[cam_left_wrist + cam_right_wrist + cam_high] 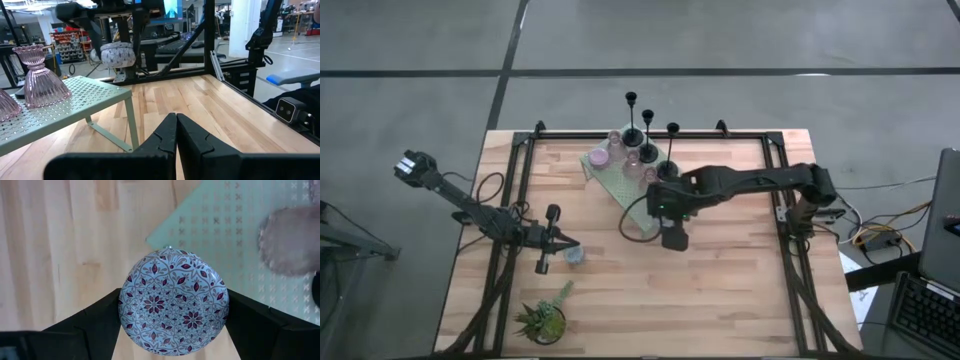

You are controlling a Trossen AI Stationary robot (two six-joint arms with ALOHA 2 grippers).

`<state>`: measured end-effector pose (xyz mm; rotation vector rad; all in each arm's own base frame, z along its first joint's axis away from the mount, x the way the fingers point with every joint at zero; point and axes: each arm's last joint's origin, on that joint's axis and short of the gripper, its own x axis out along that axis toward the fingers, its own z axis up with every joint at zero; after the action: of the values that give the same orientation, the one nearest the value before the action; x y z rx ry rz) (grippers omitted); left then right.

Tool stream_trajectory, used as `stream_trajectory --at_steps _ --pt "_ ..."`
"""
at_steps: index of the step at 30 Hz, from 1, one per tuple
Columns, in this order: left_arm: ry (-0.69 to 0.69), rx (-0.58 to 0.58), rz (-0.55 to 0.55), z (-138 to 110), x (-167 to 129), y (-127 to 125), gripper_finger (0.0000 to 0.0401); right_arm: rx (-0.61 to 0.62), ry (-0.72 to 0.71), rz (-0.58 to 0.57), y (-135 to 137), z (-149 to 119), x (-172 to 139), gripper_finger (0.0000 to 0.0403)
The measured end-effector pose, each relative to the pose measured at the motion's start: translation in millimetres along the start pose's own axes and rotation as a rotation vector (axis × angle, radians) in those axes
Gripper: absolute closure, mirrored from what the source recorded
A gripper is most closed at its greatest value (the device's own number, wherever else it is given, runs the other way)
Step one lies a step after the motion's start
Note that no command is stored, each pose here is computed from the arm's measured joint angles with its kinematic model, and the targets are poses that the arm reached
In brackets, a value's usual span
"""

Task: Pick & Place candle stick holders
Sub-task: Put the white scented candle on the shelf aligned with the pink glass candle holder

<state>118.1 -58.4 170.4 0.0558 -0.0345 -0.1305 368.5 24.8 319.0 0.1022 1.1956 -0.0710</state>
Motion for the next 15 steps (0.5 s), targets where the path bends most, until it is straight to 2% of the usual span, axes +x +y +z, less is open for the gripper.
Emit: stream_trajectory --at_steps 5,9,15 --pt "0.001 0.001 0.000 0 0 0 0.0387 -0.041 0.040 -0.018 -5 10 15 0.0103" --pt "0.000 0.000 0.000 0 0 0 0.0387 -0.076 0.020 -0.036 -4 18 15 0.0103" --pt "0.003 0.001 0.000 0 0 0 0.0387 -0.081 0.047 -0.053 -11 27 24 0.0103"
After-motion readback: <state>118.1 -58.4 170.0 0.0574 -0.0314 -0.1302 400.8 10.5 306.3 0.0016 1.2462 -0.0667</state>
